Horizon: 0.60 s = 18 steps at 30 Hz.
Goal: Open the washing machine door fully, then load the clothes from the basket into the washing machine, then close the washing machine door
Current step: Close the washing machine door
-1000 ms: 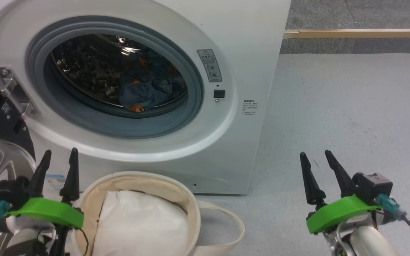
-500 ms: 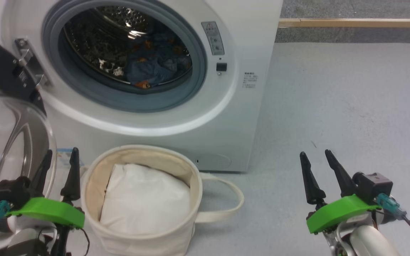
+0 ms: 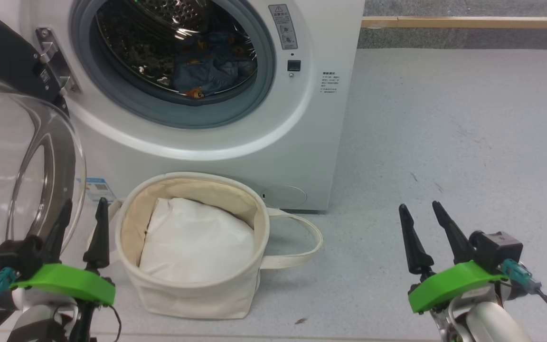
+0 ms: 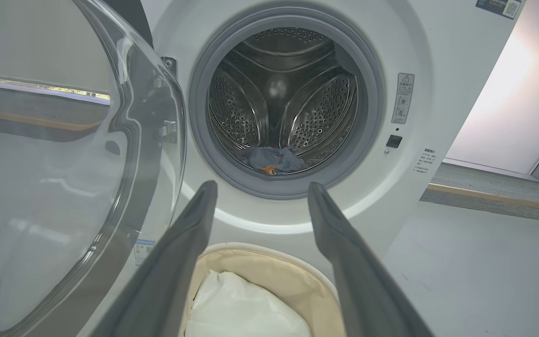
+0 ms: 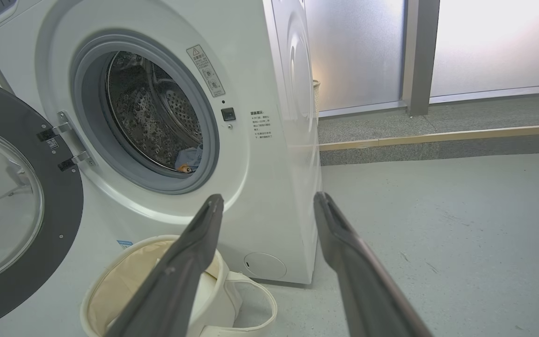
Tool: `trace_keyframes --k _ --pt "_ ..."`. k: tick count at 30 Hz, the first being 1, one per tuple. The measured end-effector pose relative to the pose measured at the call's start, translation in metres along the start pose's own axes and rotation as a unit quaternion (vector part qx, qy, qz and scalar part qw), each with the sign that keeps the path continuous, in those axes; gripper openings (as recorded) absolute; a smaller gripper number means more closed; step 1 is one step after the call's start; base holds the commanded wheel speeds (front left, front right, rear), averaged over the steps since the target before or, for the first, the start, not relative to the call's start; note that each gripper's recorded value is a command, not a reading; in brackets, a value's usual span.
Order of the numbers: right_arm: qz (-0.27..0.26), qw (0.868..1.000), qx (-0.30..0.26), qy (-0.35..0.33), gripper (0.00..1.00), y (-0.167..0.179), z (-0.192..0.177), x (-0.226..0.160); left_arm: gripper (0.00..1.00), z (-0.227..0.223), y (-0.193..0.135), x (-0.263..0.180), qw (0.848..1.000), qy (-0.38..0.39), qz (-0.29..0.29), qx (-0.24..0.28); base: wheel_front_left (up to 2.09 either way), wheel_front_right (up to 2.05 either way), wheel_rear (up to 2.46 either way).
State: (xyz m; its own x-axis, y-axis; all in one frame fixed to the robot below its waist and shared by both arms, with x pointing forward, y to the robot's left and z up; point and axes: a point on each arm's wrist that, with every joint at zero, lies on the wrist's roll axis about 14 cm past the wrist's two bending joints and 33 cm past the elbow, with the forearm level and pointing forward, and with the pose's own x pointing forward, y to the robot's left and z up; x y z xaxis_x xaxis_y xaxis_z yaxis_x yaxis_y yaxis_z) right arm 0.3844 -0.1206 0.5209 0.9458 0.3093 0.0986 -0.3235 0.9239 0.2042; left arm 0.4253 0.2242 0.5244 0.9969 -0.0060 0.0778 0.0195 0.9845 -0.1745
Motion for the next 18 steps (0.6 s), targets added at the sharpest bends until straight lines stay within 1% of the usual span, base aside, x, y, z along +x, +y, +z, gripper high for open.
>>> trace_keyframes --k 11,18 --pt "0.007 1.0 0.002 0.0 1.0 0.005 0.0 0.001 1.0 0.004 0.0 -0.002 1.0 -0.005 -0.001 0.0 0.0 0.0 0.0" --pt "0.026 1.0 0.002 0.004 1.0 0.017 -0.002 0.006 1.0 0.002 0.006 -0.011 1.0 -0.001 0.009 -0.001 0.0 0.0 0.0"
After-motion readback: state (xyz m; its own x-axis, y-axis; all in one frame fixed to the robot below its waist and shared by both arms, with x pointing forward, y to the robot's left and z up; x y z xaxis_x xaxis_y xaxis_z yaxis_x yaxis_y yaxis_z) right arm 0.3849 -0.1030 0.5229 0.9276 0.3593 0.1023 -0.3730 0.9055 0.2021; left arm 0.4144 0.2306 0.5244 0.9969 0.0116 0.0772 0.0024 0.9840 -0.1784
